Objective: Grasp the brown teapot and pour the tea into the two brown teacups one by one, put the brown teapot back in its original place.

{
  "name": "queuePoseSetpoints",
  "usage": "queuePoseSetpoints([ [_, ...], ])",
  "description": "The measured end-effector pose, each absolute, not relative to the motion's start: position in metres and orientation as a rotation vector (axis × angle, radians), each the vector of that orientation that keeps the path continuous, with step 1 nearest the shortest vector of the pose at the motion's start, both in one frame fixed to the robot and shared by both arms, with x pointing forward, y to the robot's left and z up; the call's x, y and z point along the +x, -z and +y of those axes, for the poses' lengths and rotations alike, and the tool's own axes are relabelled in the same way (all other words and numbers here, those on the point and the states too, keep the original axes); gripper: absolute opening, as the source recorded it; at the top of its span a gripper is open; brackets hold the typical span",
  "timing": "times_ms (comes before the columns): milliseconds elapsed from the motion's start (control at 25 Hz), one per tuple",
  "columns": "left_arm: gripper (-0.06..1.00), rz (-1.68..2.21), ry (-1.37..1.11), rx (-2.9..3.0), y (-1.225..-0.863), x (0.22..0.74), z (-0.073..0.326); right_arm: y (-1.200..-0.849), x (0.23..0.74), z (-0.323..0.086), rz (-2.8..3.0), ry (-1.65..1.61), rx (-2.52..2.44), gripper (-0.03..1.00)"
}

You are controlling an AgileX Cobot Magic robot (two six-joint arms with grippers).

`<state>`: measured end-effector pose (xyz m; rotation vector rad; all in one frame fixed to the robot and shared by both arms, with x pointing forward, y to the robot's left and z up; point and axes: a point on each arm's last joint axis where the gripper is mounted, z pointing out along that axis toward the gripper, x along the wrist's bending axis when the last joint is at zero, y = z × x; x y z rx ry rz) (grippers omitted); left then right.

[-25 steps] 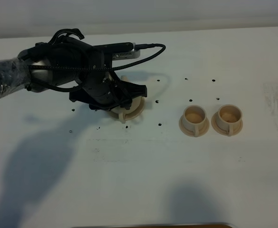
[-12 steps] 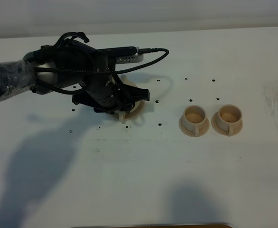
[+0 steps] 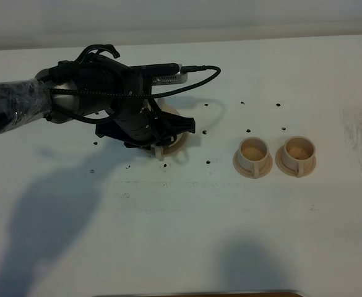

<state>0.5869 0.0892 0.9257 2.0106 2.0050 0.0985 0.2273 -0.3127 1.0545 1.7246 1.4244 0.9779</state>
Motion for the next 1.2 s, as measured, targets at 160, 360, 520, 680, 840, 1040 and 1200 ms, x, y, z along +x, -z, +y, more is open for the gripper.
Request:
queuePoseSetpoints([
  [160,0.09,2.011,-0.096,2.018,-0.923,0.587,0.089,-1.054,0.227,-0.313,1.424,-0.978,1.725,0.41],
  [360,0.08,1.98,-0.107,2.056,-0.921,0.587,0.089,-1.054,0.227,-0.313,1.424,-0.978,1.725,0.41],
  [520,0.08,1.943,-0.114,2.097,-0.921,0.587,0.089,-1.054,0.227,-0.313,1.424,-0.978,1.725,0.41],
  [680,0.08,1.872,-0.135,2.17,-0.923,0.588,0.089,-1.054,0.227,-0.313,1.424,-0.978,1.725,0.41],
  [840,0.08,1.802,-0.174,2.224,-0.93,0.588,0.09,-1.054,0.227,-0.313,1.424,-0.978,1.725,0.41],
  [1040,0.08,1.736,-0.2,2.247,-0.945,0.586,0.092,-1.054,0.227,-0.313,1.424,-0.978,1.725,0.41],
  [1200,0.08,1.63,-0.225,2.319,-0.957,0.583,0.093,-1.054,0.227,-0.313,1.424,-0.978,1.725,0.41],
])
